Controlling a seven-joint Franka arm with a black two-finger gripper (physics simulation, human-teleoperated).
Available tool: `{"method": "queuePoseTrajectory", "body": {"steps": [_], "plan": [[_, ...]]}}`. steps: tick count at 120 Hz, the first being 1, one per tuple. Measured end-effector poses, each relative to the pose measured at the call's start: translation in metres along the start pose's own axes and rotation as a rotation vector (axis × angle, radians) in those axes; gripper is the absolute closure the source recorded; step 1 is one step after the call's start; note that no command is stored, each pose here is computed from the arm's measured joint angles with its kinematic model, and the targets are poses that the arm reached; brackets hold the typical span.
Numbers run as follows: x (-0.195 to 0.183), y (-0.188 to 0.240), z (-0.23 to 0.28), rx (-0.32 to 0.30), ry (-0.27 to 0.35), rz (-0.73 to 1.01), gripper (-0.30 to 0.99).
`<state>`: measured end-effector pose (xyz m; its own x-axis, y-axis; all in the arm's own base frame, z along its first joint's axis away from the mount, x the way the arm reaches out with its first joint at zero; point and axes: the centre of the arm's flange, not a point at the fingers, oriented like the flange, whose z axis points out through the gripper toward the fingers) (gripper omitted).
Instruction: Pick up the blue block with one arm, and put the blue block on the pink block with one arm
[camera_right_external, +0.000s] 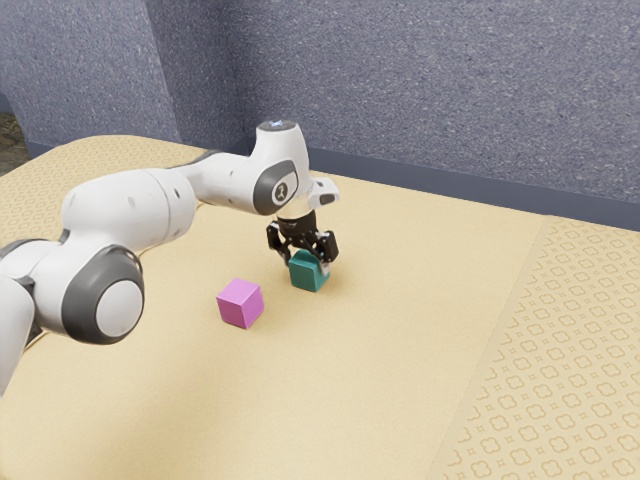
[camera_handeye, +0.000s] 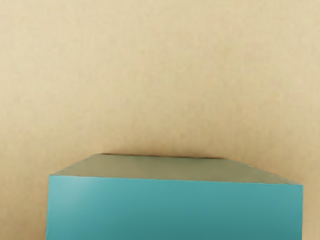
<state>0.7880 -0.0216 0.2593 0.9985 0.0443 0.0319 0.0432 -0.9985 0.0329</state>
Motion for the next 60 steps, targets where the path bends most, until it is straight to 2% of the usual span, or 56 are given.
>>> {"method": "queuePoseTrajectory", "body": {"steps": [32,60], "plan": [[0.0,-0.002,-0.001,0.004,0.004,-0.001,0.19],[0.001,-0.001,-0.01,0.003,0.011,0.0,0.26]]}}
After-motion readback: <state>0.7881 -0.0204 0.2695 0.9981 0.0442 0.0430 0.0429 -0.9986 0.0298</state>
